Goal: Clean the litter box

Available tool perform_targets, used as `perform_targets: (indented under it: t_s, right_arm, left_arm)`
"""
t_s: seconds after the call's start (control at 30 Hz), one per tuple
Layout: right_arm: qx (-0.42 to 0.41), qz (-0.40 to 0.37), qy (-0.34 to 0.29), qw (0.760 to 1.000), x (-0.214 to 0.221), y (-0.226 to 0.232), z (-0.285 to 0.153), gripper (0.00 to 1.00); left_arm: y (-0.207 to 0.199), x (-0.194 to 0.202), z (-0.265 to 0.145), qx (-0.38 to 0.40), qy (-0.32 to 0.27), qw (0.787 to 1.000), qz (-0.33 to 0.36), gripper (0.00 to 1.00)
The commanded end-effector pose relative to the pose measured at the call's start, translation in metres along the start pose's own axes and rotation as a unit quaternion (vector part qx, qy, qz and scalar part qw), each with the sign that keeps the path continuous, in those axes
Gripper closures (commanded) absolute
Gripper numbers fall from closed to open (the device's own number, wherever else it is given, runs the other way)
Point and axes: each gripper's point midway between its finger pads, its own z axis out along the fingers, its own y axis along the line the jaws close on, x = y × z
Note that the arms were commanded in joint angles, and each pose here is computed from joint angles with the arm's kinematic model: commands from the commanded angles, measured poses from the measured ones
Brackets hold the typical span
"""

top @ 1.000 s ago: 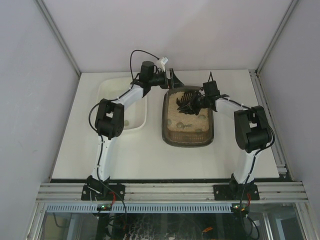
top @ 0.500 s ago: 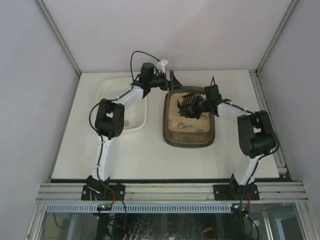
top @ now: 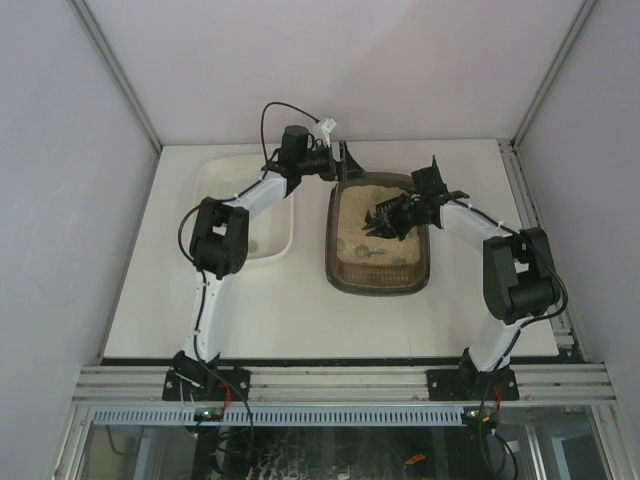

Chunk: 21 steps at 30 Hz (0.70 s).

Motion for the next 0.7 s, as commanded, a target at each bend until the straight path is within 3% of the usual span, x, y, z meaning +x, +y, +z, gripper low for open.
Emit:
perform_targets:
  t_s: [0.0,0.6,0.67]
  right_arm:
    - [0.019,-0.004,-0.026,0.999,-0.016,0.009,-0.002,1.0]
    - [0.074,0.003,-0.036,0.997,-0.043,0.012,0.026,1.0]
    - [0.05,0.001,-0.024,0.998,-0.041,0.017,0.033,1.0]
  left_arm:
    - [-0.024,0.016,-0.002,0.038,0.031,0.999,-0.016,0.01]
    - [-0.037,0.016,0.001,0.061,0.027,0.997,-0.029,0.02]
    - [-0.039,0.016,0.001,0.064,0.025,0.997,-0.033,0.02]
